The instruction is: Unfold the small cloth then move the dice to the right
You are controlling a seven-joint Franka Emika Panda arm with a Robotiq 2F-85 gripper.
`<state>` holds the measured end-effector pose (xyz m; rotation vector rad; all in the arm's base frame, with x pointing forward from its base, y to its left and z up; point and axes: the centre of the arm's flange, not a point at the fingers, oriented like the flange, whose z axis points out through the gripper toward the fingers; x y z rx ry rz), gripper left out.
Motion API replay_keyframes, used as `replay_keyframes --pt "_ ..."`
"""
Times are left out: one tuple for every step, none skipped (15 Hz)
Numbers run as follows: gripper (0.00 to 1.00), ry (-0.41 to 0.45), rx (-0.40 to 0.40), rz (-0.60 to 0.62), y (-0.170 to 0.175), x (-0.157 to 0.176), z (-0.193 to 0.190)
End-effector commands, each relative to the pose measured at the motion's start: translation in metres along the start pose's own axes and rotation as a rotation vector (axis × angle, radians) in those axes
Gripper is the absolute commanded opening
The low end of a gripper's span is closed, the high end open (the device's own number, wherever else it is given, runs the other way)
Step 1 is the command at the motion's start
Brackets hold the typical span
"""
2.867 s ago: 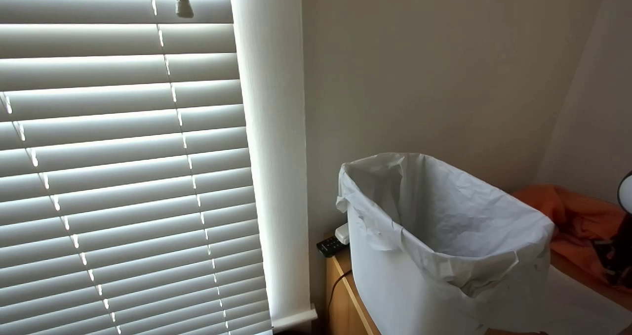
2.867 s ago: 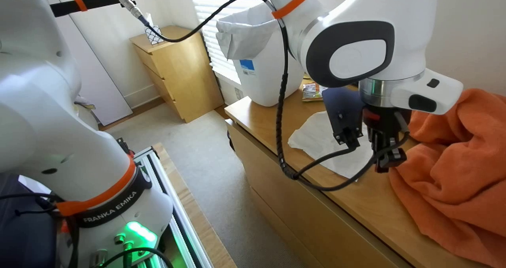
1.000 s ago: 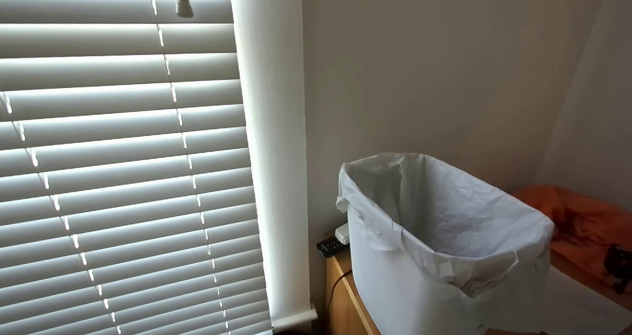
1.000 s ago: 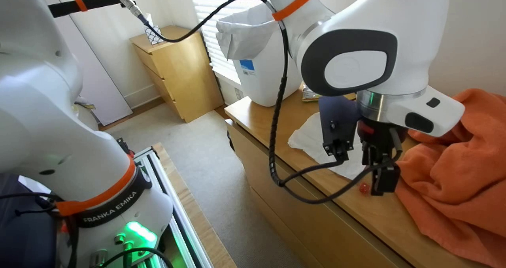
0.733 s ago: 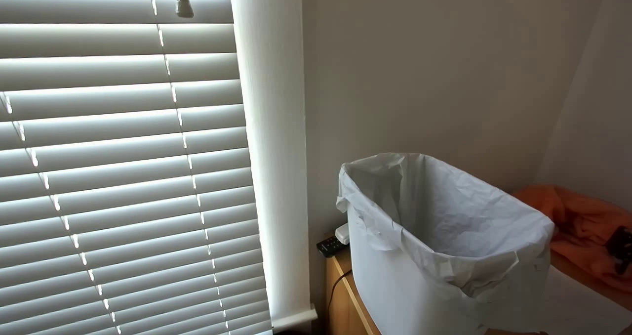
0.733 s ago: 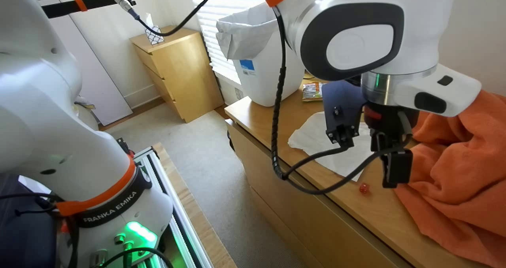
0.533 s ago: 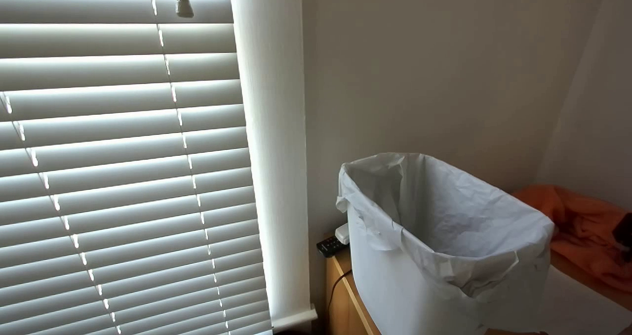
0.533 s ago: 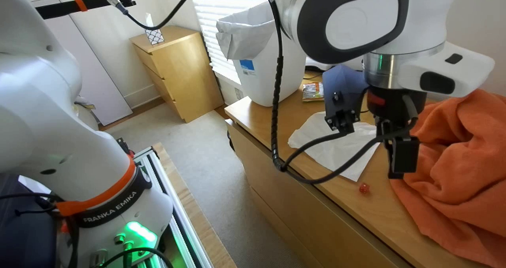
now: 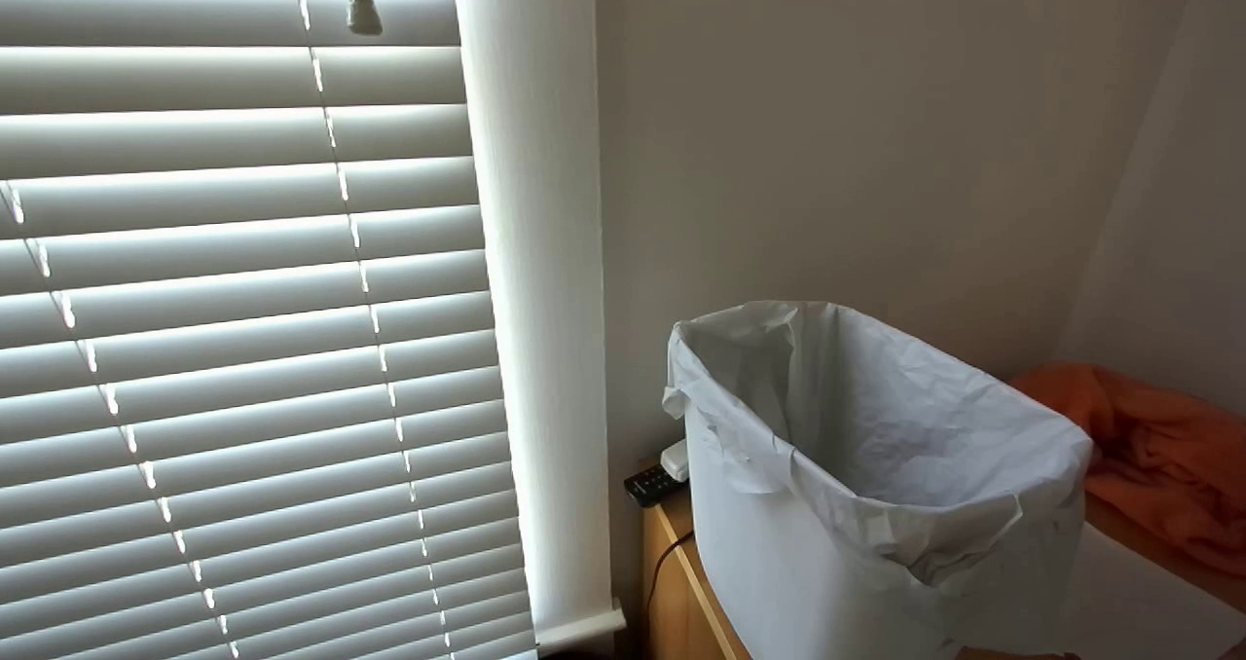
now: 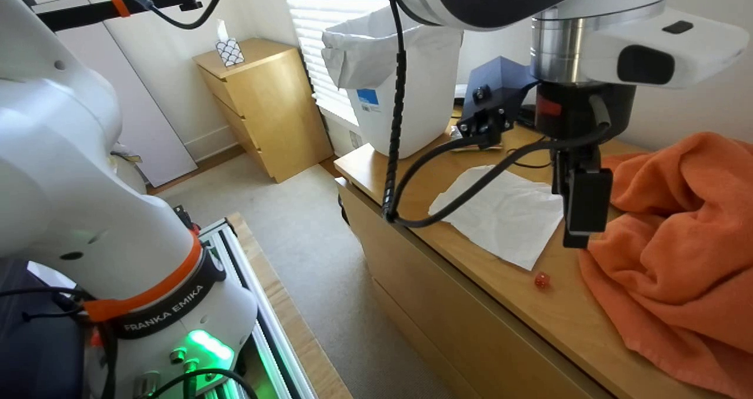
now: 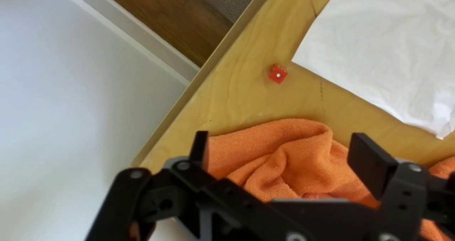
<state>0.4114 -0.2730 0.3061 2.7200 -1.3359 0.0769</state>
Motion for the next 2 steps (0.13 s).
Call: replay_keyframes --pt "1.0 0.0 0.001 0.001 0.0007 -0.0006 -0.0013" --pt "1.0 0.0 0.001 0.002 0.001 -0.0009 -0.0014"
